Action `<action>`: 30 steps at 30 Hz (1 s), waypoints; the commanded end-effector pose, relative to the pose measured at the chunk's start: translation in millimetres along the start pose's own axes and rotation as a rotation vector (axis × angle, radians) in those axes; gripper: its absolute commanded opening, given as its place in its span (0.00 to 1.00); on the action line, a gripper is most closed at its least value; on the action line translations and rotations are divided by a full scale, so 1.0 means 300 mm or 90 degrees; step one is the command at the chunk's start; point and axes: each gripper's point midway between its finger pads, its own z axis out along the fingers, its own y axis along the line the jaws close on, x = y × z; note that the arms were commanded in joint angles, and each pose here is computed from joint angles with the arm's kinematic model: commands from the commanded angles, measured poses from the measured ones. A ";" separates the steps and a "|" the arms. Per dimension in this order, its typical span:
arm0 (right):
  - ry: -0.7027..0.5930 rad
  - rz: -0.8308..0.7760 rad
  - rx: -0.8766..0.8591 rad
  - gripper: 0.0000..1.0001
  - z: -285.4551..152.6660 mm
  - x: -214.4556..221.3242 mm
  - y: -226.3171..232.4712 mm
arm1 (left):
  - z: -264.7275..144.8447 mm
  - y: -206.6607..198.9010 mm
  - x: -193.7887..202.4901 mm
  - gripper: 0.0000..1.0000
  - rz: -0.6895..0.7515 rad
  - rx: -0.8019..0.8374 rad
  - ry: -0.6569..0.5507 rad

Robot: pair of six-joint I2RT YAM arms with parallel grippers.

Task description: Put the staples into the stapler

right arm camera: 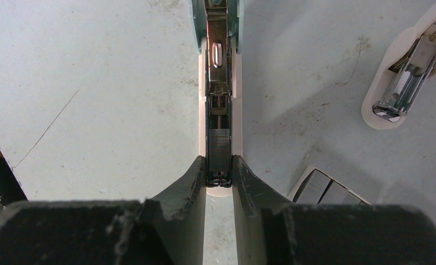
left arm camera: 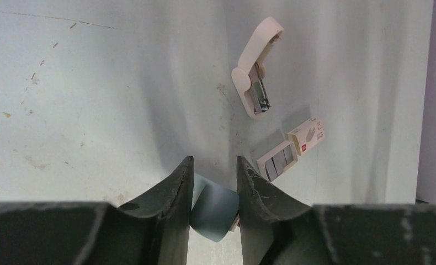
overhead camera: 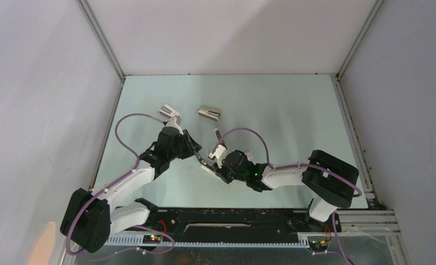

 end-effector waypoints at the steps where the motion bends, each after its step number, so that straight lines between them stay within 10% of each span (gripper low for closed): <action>1: -0.028 0.009 0.005 0.16 0.017 -0.028 0.004 | -0.031 -0.063 0.035 0.31 0.015 0.032 0.006; 14: -0.030 0.018 0.011 0.22 0.024 -0.024 0.007 | -0.097 -0.175 0.085 0.57 0.024 0.096 0.014; 30: 0.009 0.027 0.012 0.52 -0.136 -0.066 0.035 | -0.468 0.002 -0.285 0.92 0.133 -0.110 -0.247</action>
